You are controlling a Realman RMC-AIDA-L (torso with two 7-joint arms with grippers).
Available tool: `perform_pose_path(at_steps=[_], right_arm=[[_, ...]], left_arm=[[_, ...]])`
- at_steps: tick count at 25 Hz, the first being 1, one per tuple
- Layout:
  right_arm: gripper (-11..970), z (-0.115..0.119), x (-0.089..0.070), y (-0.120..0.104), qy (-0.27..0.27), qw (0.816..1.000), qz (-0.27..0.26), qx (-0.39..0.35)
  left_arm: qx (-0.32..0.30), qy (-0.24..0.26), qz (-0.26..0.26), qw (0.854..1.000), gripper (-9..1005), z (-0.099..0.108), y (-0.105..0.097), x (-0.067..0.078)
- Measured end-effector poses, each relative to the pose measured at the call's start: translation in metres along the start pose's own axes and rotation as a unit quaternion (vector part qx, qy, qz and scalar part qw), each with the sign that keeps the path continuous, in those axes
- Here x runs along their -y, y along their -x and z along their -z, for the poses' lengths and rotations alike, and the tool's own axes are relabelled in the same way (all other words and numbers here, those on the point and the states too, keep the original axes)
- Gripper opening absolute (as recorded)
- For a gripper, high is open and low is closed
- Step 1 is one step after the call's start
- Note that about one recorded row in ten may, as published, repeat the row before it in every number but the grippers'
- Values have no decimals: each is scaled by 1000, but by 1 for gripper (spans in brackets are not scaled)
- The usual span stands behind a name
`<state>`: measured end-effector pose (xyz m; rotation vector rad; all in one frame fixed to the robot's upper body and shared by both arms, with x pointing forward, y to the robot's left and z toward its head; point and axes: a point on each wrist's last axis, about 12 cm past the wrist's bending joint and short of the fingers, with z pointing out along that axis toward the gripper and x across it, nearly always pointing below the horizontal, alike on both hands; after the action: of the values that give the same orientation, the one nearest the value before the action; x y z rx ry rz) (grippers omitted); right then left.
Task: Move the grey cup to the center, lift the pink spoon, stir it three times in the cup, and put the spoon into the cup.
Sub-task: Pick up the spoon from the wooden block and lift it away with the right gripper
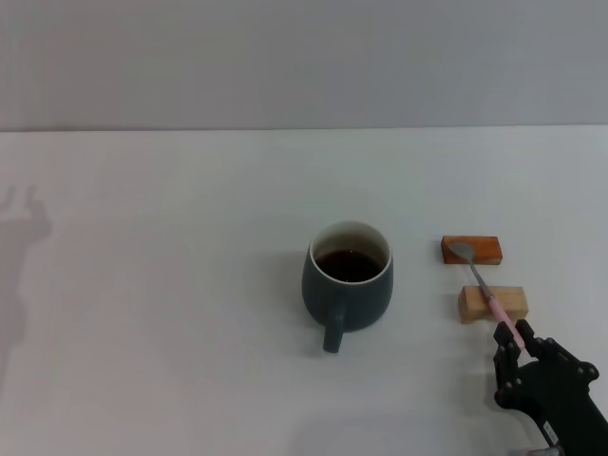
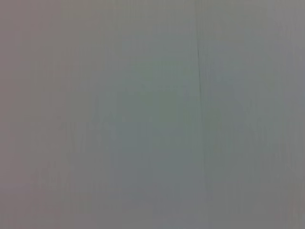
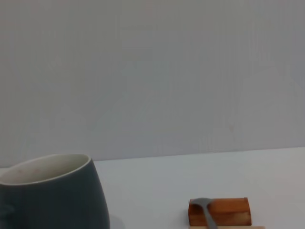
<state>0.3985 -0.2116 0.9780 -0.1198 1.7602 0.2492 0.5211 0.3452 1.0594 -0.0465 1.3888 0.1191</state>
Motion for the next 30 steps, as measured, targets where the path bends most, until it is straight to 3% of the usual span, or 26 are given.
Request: perform_pose_path(at_steps=[2,30], right_arm=[[174,0,0,0,0,1000,0,1],[157,-2,1,1,-3,1000,4,3]], left_arm=[[0,0,0,1000,215,0,0,0],[2,-1,0,1000,215,-2,1,1]])
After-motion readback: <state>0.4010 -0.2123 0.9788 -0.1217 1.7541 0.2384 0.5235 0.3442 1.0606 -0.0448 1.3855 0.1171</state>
